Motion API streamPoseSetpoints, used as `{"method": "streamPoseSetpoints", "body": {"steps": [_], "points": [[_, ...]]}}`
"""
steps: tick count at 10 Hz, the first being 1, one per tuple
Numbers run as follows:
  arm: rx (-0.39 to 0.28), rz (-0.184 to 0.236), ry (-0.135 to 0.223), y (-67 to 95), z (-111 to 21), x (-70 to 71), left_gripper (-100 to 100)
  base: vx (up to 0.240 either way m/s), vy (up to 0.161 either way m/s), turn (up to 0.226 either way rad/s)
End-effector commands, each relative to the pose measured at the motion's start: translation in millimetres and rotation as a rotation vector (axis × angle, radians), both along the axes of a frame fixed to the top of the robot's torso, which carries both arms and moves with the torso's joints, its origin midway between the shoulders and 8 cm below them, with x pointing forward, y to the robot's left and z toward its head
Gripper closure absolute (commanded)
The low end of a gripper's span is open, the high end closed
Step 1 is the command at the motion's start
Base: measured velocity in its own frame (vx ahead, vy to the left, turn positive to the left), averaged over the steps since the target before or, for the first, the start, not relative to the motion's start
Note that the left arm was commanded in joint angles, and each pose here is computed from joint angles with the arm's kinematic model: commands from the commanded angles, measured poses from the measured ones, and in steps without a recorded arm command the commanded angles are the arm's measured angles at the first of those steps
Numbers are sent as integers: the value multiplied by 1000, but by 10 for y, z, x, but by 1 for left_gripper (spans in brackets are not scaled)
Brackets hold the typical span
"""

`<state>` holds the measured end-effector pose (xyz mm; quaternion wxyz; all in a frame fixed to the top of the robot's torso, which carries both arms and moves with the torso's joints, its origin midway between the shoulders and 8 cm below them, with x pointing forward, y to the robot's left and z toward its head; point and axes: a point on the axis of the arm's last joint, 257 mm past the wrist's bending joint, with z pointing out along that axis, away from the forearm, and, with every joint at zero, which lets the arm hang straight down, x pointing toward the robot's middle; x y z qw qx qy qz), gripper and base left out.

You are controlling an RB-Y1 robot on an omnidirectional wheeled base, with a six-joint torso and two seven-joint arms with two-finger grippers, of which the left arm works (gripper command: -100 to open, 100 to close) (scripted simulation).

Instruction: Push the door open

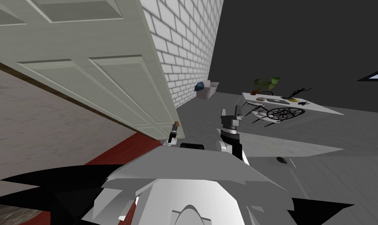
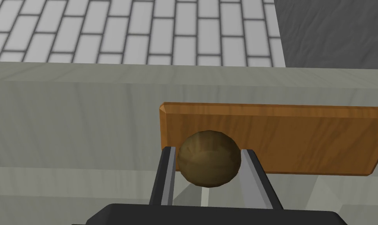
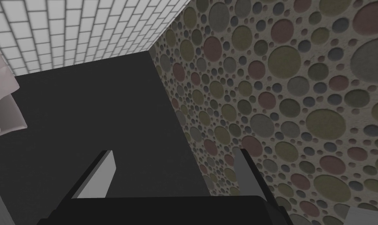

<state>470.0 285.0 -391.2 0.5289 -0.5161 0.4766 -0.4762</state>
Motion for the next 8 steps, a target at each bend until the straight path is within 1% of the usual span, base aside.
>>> {"method": "streamPoseSetpoints", "body": {"steps": [1,4,5,6,8], "points": [[0,0,2,-3,-10,-8,100,-23,3,-4],[0,0,2,-3,-10,-8,100,-7,0,1],[1,17,8,73,-27,-18,100,129,-31,36],[1,23,8,101,-25,-18,100,186,-59,61],[0,53,9,229,-18,-20,100,174,-64,49]]}}
